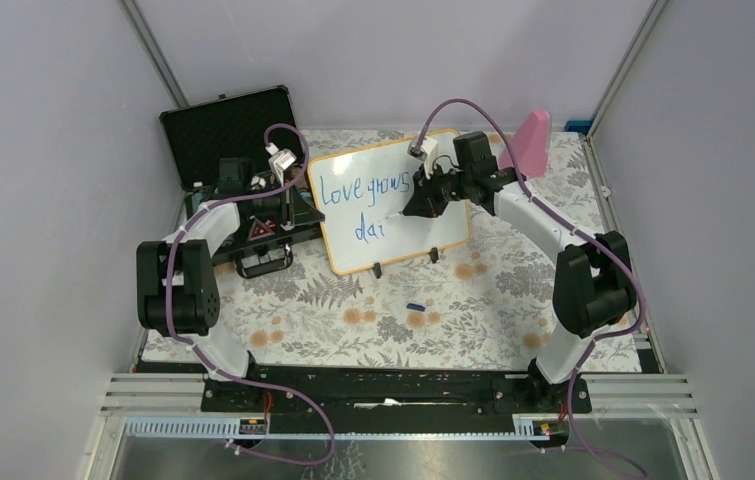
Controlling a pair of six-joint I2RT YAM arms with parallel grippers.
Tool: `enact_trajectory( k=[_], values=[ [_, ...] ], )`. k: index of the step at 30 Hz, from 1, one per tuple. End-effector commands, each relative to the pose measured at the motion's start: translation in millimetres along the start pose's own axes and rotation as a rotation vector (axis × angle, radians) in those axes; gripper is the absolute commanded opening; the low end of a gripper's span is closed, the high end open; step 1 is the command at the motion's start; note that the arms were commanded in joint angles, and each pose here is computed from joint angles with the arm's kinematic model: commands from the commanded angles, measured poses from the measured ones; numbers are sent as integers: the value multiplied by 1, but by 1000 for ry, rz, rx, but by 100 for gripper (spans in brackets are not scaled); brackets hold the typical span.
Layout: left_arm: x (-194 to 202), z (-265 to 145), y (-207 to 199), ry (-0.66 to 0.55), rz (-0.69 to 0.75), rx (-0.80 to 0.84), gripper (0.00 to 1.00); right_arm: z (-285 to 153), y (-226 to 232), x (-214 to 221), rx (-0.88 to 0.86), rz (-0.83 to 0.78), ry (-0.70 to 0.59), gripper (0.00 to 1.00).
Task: Write a sentence on the whiteboard
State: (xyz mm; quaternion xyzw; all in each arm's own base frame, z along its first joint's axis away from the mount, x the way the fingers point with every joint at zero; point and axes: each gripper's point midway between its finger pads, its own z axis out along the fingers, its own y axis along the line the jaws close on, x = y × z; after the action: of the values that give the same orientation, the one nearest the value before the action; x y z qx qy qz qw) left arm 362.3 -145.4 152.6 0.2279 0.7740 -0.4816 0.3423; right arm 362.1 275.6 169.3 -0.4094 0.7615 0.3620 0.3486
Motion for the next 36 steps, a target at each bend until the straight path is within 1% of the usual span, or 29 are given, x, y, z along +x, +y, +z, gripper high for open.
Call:
enact_trajectory(
  k=[1, 21, 36],
  values=[
    [-21, -1, 1, -28, 117, -11, 0, -7, 1, -16, 3, -43, -38, 0],
    [-21, -2, -1, -29, 122, -11, 0, -4, -2, -15, -12, -30, -60, 0],
    [-23, -1, 1, -30, 124, -12, 0, 5, -9, -11, -2, -18, -44, 0]
  ],
)
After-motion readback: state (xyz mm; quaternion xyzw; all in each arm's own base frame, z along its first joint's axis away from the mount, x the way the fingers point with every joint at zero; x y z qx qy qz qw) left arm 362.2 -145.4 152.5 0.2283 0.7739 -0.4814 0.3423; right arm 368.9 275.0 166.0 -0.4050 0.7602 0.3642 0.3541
